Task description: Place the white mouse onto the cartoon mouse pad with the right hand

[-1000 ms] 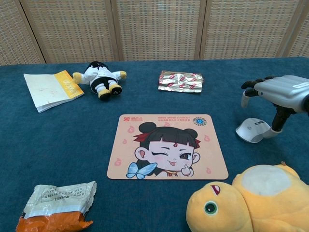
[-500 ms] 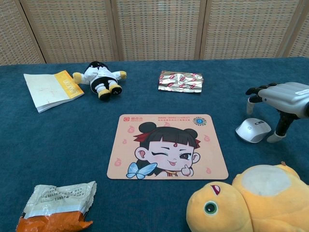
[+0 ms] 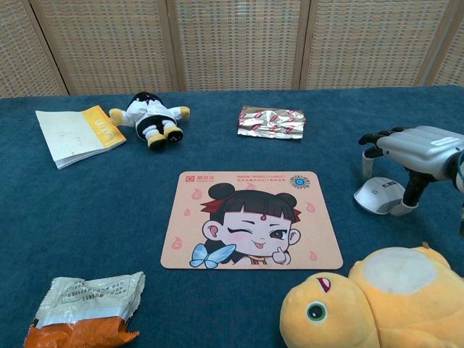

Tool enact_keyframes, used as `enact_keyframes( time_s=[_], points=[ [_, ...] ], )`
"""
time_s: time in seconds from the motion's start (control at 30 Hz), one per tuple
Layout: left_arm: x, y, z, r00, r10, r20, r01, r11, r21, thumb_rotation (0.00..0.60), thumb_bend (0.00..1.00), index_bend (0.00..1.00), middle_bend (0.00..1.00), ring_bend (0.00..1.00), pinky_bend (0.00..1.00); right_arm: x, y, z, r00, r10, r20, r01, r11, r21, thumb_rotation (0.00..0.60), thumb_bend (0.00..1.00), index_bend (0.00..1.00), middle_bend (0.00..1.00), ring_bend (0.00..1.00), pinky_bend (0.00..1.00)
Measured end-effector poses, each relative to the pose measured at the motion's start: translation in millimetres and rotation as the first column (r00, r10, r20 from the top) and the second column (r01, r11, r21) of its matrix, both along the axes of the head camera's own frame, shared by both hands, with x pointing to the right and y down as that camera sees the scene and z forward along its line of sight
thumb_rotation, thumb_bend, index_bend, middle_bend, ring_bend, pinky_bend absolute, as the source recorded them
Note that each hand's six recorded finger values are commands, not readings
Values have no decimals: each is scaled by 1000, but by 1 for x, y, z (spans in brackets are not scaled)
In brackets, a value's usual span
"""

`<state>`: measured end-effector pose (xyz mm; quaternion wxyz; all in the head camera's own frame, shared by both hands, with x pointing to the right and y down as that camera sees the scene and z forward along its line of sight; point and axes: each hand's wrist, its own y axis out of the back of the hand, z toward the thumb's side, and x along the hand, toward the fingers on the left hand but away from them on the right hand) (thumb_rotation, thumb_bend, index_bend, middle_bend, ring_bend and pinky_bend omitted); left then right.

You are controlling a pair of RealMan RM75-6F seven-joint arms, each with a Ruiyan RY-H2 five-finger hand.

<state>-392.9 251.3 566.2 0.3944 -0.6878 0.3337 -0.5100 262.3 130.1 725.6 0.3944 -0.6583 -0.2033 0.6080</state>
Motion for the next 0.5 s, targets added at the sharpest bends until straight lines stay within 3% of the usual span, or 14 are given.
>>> enact_keyframes(
  time_s=[0.5],
  points=[
    [1,0,3,1000,2,7,-1,1000,-7,600,55,0,0,0,0,1,-3,4,1000,-6,-7,6,1000,3,600,0,402,66,0,0]
  ],
)
